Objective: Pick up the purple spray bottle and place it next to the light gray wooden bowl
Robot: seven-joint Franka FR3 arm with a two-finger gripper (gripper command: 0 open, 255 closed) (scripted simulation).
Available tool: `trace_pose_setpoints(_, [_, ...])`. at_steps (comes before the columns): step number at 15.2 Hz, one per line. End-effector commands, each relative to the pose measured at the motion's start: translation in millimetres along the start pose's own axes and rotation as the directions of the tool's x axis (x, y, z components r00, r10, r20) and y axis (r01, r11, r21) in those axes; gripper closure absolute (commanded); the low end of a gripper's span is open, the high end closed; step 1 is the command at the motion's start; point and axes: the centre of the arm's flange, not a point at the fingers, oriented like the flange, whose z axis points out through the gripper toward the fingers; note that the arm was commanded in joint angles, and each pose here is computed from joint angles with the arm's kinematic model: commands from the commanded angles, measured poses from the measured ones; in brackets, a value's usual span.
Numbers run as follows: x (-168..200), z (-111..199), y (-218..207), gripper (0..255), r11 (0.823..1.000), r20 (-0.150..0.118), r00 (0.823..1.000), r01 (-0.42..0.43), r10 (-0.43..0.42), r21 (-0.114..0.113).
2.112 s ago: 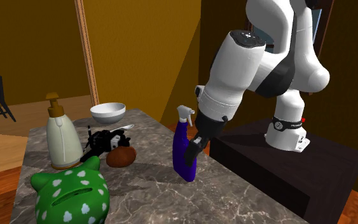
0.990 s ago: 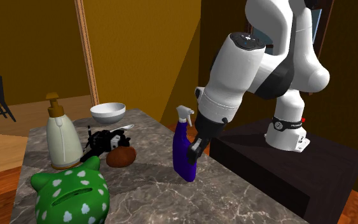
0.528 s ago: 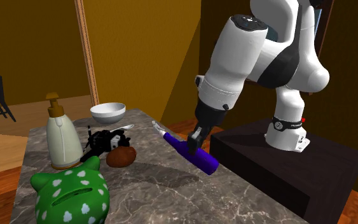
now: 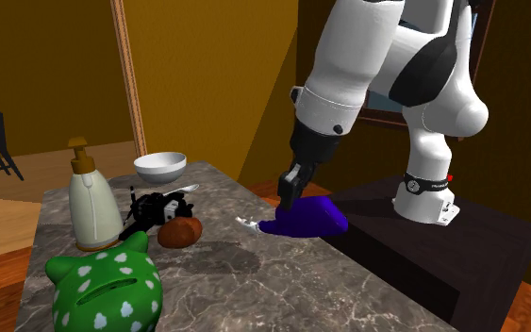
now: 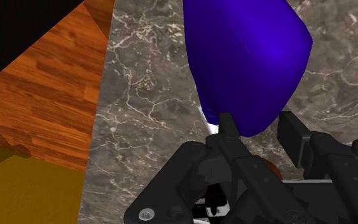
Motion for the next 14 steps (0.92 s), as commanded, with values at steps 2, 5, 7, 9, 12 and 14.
trace_pose_setpoints(2, [5.7, -14.4, 1.9, 255, 1.000, 0.000, 1.000, 0.000, 0.000, 0.000])
trace_pose_setpoints(5, [11.0, -29.3, 3.6, 255, 1.000, 0.000, 1.000, 0.000, 0.000, 0.000])
trace_pose_setpoints(7, [14.6, -39.2, 4.7, 255, 1.000, 0.000, 1.000, 0.000, 0.000, 0.000])
trace_pose_setpoints(9, [18.1, -49.1, 5.8, 255, 1.000, 0.000, 1.000, 0.000, 0.000, 0.000])
trace_pose_setpoints(12, [23.4, -63.9, 7.4, 255, 1.000, 0.000, 1.000, 0.000, 0.000, 0.000])
trace_pose_setpoints(14, [27.0, -73.8, 8.5, 255, 1.000, 0.000, 1.000, 0.000, 0.000, 0.000])
